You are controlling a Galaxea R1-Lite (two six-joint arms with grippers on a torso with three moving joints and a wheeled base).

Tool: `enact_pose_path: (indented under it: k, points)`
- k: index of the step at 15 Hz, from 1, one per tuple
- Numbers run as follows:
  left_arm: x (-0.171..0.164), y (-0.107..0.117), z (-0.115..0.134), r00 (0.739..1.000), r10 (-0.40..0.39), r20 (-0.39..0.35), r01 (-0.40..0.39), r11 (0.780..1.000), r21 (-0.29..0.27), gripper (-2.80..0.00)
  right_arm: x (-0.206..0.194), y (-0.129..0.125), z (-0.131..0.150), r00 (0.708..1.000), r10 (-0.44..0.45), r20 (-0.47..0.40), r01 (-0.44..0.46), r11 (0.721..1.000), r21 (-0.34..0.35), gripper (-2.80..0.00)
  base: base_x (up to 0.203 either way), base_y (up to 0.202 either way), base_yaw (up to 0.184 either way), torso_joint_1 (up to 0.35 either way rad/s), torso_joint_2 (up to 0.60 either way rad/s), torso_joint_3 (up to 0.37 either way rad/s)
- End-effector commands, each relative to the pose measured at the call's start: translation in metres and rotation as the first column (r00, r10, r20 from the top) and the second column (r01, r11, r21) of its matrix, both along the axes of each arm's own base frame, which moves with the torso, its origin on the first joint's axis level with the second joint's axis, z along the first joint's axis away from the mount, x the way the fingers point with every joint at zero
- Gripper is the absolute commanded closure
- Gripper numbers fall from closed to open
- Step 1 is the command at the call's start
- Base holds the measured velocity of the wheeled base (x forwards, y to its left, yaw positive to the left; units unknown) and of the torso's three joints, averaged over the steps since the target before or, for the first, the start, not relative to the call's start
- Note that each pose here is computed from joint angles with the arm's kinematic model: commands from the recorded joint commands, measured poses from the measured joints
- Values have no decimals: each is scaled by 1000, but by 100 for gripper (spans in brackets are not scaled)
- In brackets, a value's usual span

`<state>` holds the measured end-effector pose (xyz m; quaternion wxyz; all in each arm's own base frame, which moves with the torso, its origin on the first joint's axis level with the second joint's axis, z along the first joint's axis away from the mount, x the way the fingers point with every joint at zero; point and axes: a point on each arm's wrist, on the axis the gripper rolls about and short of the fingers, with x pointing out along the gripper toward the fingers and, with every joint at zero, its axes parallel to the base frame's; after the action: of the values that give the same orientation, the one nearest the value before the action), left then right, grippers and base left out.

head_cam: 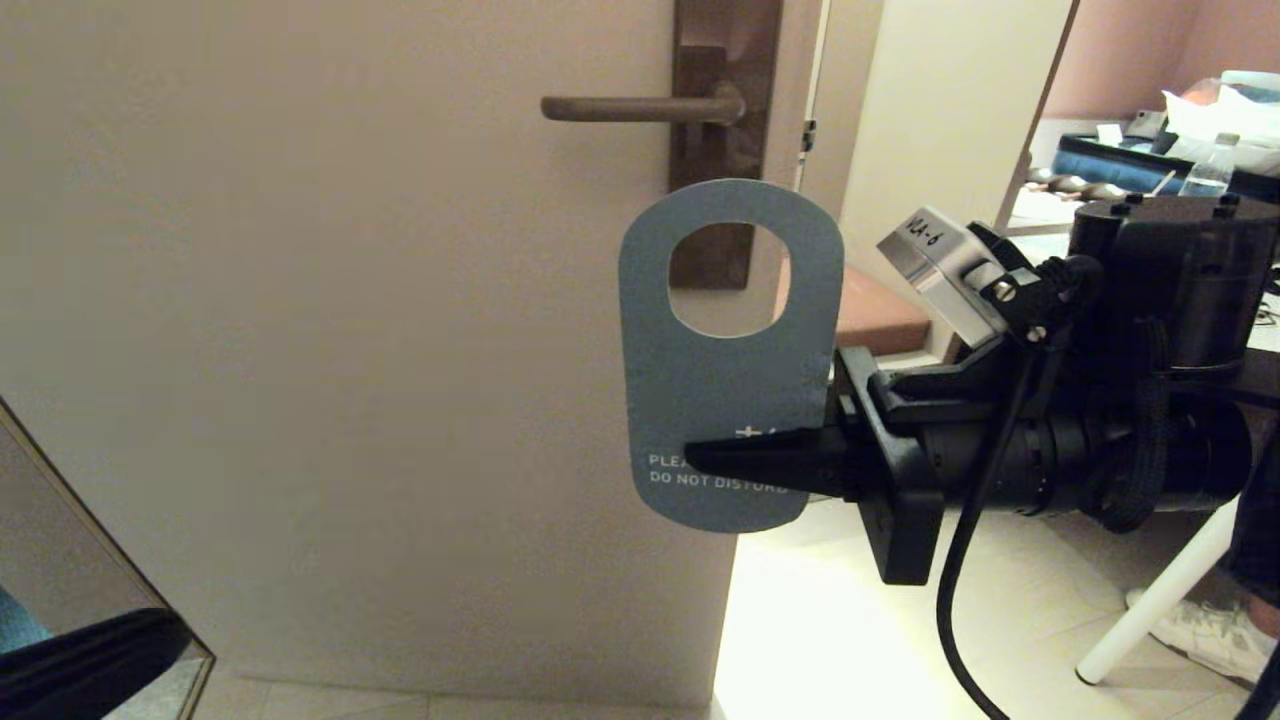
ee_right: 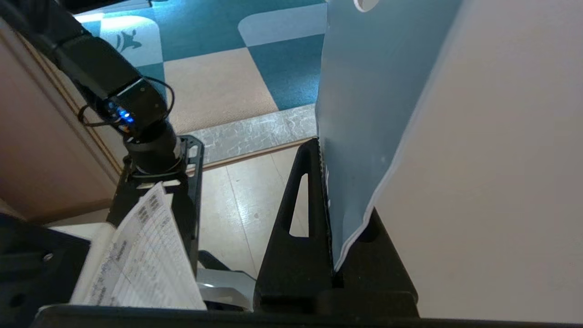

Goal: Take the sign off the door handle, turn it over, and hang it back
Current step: Hand it to the other hand

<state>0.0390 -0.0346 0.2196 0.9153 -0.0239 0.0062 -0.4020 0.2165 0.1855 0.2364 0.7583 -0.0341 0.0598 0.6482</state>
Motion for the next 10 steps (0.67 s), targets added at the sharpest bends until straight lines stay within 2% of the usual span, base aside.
enact_pose_path:
  k: [1,7,10]
  points:
    - [15,-14,-1,998,-35,-51,36,999,16,0,7,5,-1,1000,7,0,-7,1000,1,0,0,0,0,0,0,0]
    - [33,-35,1,971,-216,-103,212,976,-43,0,17,14,2,999,37,5,-37,999,13,0,0,0,0,0,0,0]
    - [37,-39,0,967,-226,-119,222,974,-45,0,21,18,-2,998,70,-7,-70,998,12,0,0,0,0,0,0,0]
